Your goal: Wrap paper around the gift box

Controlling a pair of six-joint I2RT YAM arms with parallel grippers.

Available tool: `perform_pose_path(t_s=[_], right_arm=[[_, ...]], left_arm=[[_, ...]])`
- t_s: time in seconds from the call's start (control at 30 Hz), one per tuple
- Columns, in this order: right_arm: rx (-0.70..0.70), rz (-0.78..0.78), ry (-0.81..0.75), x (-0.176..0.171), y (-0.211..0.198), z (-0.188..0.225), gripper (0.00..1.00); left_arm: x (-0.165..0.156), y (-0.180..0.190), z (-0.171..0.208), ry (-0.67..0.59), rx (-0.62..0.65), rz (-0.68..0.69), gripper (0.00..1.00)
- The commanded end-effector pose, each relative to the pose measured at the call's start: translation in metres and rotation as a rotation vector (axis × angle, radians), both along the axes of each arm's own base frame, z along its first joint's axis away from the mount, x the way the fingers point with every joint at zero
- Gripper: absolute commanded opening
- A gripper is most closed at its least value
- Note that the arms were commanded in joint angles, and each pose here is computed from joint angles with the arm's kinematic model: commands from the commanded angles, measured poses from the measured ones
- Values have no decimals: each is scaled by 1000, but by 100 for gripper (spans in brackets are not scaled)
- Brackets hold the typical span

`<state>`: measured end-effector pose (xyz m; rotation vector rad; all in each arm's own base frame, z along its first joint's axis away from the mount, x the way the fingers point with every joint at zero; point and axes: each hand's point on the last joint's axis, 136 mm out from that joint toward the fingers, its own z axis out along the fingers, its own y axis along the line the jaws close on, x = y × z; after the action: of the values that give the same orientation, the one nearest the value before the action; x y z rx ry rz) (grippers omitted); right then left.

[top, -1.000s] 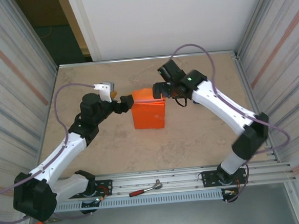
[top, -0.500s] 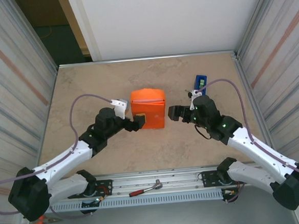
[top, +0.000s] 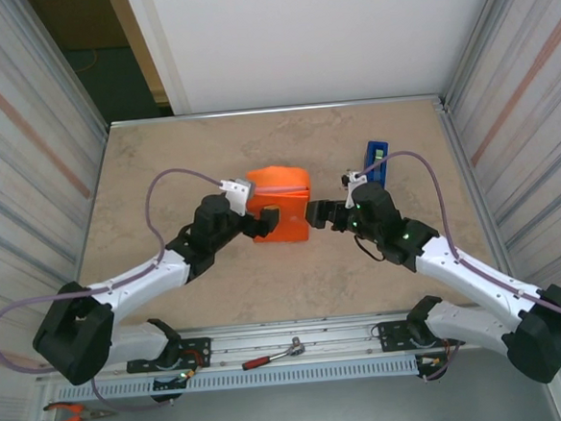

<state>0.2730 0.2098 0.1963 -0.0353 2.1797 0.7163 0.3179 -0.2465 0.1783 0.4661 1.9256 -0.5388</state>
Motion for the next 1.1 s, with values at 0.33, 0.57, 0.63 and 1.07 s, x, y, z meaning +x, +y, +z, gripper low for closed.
perform_pose_path(t_s=[0.33,0.57,0.63,1.07], right_arm=[[0,-8,-11,8,-2,0,99],[9,-14,-13,9,-5,1,99],[14,-17,-17,10,-6,2,99],[9,7,-23,31,14,1,99]], left_arm=[[34,-4,42,-117,-61,33,96],[53,-1,29,-105,3,94,95],[57,-1,19,-81,43,102,94],[46,11,-24,-12,132,117,93]])
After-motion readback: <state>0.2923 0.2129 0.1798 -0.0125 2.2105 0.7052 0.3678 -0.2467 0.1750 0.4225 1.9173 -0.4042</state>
